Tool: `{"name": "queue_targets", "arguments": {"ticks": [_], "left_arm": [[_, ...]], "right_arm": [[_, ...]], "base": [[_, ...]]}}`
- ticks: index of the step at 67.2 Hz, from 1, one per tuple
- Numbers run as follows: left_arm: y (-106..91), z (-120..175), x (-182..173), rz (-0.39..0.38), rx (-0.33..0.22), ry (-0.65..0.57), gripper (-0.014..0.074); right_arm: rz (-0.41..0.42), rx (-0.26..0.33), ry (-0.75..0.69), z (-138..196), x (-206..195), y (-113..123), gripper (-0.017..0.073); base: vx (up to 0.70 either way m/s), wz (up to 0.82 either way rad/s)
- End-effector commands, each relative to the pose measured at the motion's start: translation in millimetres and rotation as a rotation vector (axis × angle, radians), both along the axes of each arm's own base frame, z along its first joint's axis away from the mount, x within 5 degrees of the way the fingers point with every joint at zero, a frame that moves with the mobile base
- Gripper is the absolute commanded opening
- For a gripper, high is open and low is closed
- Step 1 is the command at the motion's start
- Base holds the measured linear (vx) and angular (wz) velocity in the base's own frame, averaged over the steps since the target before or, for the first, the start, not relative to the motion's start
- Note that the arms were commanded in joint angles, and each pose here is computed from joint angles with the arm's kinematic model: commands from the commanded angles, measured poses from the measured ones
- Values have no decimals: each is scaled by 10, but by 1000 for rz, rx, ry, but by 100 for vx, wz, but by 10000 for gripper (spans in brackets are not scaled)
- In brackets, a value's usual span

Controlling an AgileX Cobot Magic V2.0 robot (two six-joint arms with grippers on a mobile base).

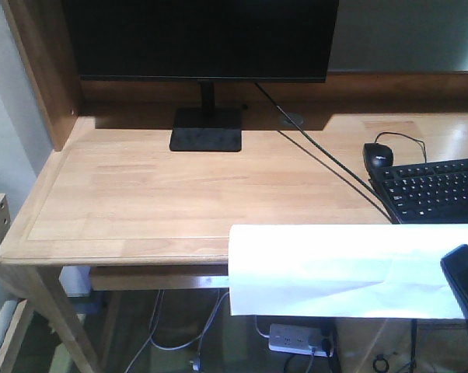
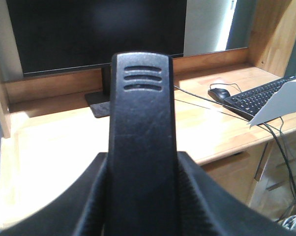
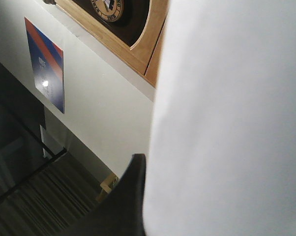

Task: Grab stapler and paper to desk for stapling
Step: 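Approach the desk edge and stop, holding stapler and paper above it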

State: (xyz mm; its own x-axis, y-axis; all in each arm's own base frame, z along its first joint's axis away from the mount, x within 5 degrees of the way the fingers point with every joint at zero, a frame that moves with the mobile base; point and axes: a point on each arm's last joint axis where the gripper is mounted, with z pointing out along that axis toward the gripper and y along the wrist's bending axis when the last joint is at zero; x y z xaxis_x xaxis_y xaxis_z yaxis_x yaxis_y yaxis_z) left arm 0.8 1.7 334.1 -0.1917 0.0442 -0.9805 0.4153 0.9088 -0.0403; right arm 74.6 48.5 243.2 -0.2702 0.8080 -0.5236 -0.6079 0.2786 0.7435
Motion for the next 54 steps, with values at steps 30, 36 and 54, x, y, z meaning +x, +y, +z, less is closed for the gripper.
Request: {"name": "queue_targets", "arguments": {"ticks": [30,36,54], "left_arm": [[-4,190,1,-9,-64,-121,-7],[-4,190,1,-9,-64,-121,-7],[-4,190,1,-9,-64,-121,-7]], "right_arm": [[10,27,-45,37,-19,-4,-6],[10,27,-45,37,-19,-4,-6],[10,27,-45,37,-19,-4,-6]], "base": [[10,-5],[9,-4],[7,-3]]}}
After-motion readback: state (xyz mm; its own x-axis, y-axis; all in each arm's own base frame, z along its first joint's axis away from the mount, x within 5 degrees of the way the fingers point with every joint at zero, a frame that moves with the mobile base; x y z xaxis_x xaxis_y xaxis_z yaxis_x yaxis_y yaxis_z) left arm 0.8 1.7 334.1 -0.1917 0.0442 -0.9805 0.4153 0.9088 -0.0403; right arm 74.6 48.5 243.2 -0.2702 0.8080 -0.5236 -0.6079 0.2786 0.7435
